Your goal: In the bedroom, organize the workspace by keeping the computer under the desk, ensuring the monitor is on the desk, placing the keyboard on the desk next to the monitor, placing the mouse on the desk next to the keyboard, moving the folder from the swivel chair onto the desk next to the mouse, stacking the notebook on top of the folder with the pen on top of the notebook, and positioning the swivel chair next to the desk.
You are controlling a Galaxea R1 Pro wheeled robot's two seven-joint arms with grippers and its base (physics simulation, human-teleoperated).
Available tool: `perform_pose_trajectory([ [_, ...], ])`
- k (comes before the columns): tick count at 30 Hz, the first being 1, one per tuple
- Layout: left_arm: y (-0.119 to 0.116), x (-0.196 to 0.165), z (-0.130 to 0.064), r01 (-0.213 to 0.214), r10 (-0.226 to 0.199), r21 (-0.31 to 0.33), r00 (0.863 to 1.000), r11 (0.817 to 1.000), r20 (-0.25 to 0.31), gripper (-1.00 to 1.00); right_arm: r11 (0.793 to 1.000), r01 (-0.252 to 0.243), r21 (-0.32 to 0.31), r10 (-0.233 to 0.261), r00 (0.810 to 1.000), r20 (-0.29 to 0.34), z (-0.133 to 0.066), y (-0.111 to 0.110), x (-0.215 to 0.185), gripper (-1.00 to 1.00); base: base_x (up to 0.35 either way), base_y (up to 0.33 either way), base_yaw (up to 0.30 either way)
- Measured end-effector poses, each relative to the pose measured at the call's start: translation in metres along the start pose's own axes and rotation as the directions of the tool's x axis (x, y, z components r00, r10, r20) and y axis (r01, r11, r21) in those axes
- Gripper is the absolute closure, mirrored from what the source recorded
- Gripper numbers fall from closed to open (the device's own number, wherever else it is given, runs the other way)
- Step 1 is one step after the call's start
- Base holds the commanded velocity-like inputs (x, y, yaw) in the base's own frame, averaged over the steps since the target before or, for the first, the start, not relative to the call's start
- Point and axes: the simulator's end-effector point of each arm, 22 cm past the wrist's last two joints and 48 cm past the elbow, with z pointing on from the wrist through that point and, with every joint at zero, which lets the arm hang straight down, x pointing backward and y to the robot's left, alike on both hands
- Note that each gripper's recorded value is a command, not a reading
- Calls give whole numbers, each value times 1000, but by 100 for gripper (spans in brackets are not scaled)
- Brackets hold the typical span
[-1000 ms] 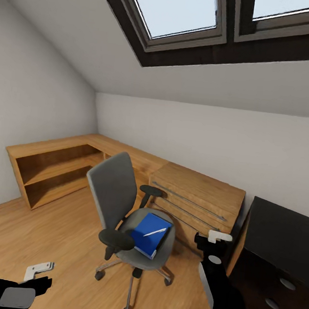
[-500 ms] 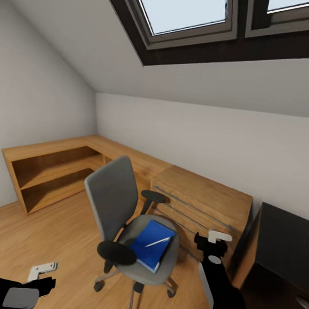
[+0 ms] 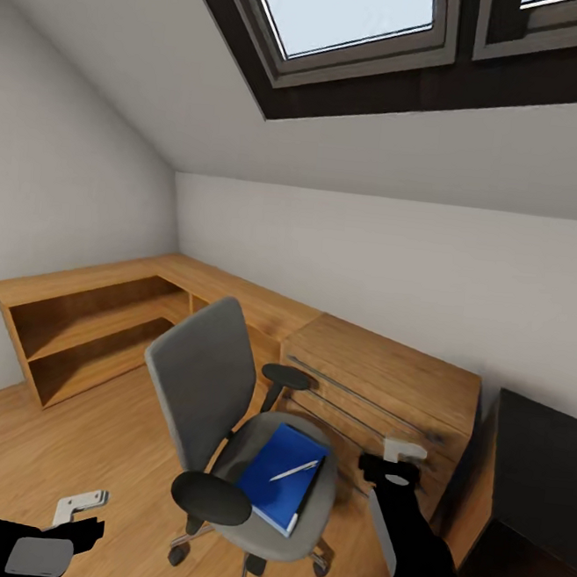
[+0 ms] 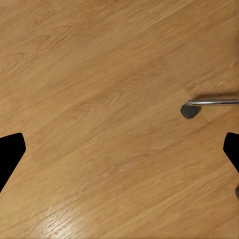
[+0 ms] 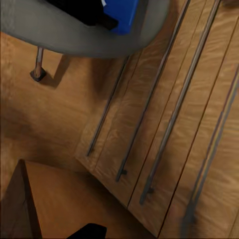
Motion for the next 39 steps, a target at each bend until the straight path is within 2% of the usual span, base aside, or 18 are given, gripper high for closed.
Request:
perform_pose_trajectory([
  [6, 0, 0, 0, -1, 1, 0, 1000, 1000, 0, -100, 998, -39, -57, 30, 988, -152, -5, 27, 7, -100, 5, 0, 0],
  [8, -1, 1, 0, -1, 1, 1, 1000, 1000, -1, -100, 994, -55, -98, 27, 965, -260, -11, 41, 7, -100, 1, 0, 0],
  [9, -1, 1, 0, -1, 1, 1, 1000, 1000, -1, -100, 992, -60, -111, 25, 957, -289, -13, 45, 8, -100, 0, 0, 0],
  [10, -1, 1, 0, -1, 1, 2, 1000, 1000, -2, -100, 983, -99, -156, 35, 929, -369, -21, 58, 15, -100, 0, 0, 0],
  [12, -2, 1, 0, -1, 1, 3, 1000, 1000, -2, -100, 969, -150, -195, 55, 905, -423, -28, 70, 18, -100, 0, 0, 0],
  [14, -3, 1, -1, 0, 0, 5, 1000, 1000, 1, -100, 958, -185, -219, 69, 890, -450, -32, 77, 19, -100, 51, 45, 0],
  [22, -10, -4, -2, 13, -14, 14, 999, 1000, 29, -100, 948, -217, -234, 89, 883, -461, -34, 75, 13, -100, 202, 168, 0],
  [31, -19, -1, -1, 10, -11, 23, 1000, 1000, 25, -100, 945, -223, -241, 87, 877, -472, -33, 80, 18, -100, 21, 11, 179],
  [38, -18, 2, 0, 9, -9, 19, 1000, 1000, 22, -100, 948, -192, -252, 55, 883, -467, -34, 85, 21, -100, 100, 82, 143],
  [39, -24, 3, -1, 7, -8, 29, 1000, 1000, 19, -100, 949, -189, -251, 54, 884, -464, -33, 85, 21, -100, 42, 30, 7],
])
